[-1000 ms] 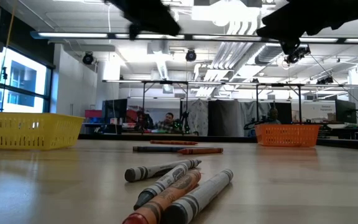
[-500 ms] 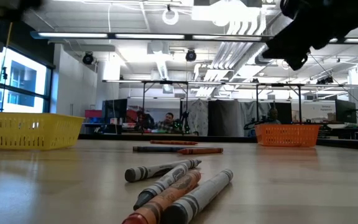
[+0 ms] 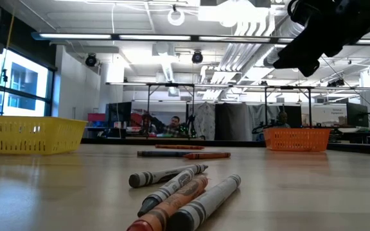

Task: Sort crayons
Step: Put the blue crayon into the red bin, then put the gray crayon into the orange bin

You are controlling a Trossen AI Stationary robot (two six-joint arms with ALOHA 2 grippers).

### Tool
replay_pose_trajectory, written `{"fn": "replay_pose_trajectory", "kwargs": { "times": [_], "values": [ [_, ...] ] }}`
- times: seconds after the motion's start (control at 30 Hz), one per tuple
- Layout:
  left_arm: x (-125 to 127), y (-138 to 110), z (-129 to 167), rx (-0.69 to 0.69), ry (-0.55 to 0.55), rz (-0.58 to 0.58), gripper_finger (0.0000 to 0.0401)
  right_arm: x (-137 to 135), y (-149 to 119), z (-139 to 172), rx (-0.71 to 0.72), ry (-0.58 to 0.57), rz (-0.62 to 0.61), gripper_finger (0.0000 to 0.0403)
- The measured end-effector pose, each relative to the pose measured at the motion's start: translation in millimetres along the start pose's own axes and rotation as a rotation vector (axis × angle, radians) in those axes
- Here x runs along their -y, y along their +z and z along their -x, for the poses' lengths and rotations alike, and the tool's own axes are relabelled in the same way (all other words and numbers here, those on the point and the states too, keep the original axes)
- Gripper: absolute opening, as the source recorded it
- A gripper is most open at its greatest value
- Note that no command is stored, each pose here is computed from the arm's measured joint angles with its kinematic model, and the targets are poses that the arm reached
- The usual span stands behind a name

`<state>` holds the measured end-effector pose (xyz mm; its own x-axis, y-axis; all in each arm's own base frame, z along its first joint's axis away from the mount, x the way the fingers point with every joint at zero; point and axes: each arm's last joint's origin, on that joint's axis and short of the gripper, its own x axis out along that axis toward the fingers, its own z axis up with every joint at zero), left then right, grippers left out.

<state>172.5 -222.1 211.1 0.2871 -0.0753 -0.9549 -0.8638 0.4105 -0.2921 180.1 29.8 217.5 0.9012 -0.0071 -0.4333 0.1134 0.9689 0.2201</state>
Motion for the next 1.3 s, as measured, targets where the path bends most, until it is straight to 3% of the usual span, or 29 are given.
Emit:
{"fn": "replay_pose_trajectory", "kwargs": {
  "times": [0.23, 0.47, 0.87, 1.03, 1.13, 1.3],
  "values": [
    [-13.6, 3.8, -0.9, 0.070, 0.136, 0.021, 0.0008, 0.0, 0.1, 0.0, 0.001, -0.002, 0.002, 0.0126],
    [-14.0, 4.8, -0.9, 0.073, 0.145, 0.021, 0.0010, 1.4, 0.6, 0.0, 0.018, -0.049, 0.002, 0.0126],
    [-20.3, 8.6, 0.6, 0.113, 0.210, -0.029, 0.0076, 2.0, 0.8, 0.1, 0.023, -0.067, 0.025, 0.0126],
    [-15.2, 10.4, -0.7, 0.109, 0.171, -0.017, 0.0091, 2.3, 0.9, 0.0, 0.024, -0.068, 0.023, 0.0126],
    [-5.8, 13.3, 3.0, 0.149, 0.101, -0.070, 0.0094, 2.3, 0.9, 0.0, 0.024, -0.068, 0.020, 0.0126],
    [19.2, 33.9, 15.5, 0.406, -0.034, -0.240, 0.0093, 2.6, 0.7, -0.9, 0.025, -0.080, 0.020, 0.0126]
  ]
}}
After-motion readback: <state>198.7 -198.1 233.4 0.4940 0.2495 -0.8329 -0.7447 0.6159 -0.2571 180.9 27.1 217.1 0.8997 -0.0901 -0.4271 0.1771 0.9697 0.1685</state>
